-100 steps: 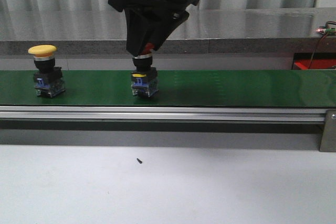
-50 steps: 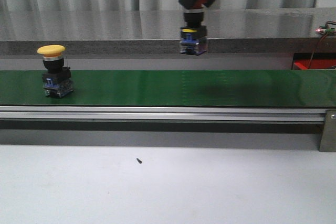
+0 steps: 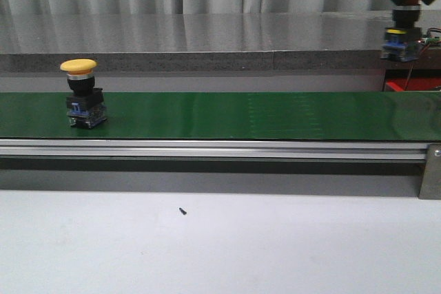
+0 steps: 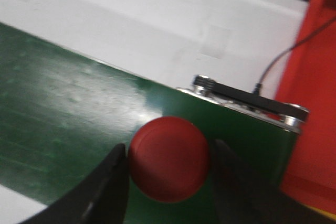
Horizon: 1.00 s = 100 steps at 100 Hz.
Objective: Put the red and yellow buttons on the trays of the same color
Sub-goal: 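Carry the red button to the red tray and release it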
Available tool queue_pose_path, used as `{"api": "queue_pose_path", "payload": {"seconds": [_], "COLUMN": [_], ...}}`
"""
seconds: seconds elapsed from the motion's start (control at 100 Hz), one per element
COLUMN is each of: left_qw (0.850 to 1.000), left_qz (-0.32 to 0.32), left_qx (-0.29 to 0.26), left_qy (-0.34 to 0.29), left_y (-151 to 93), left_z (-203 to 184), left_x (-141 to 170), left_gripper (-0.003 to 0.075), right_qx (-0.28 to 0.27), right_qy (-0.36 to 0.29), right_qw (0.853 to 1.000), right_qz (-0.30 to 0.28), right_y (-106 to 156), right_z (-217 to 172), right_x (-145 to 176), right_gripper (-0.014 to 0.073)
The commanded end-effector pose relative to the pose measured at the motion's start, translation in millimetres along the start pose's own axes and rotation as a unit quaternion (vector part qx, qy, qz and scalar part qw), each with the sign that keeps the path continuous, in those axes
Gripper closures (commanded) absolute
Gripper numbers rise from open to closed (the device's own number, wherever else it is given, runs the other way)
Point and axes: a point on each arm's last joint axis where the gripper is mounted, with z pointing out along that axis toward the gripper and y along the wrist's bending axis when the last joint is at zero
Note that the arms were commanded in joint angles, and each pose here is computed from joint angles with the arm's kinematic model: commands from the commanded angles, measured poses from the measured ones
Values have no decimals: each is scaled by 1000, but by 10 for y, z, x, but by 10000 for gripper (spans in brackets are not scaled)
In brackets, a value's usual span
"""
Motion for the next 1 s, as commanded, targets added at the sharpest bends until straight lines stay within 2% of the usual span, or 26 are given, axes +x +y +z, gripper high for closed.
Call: {"api": "queue_pose_path", "payload": {"seconds": [0.0, 0.18, 0.34, 0.69, 0.99], "left_qw": [999, 999, 999, 999, 999], "left_qz": [-8, -8, -8, -8, -8], "left_qx": [2, 2, 2, 2, 2], "left_qy": [-43, -43, -43, -43, -43], "left_y": [-8, -8, -8, -8, -8], "left_z": [-30, -30, -30, -30, -30], "left_x": [-140, -140, -140, -140, -140], "left_gripper": [740, 740, 740, 740, 740], "right_qx": [34, 76, 97, 98, 107], "right_qy": [-69, -70, -70, -39, -40], "right_qw": [997, 992, 986, 985, 983], "right_qz": [25, 79, 113, 135, 143], "right_y": [-224, -686, -962, -1208, -1357], "right_z": [-281, -317, -326, 139, 496], "right_x": [-59, 87, 171, 242, 272], "right_gripper": [472, 472, 472, 472, 472]}}
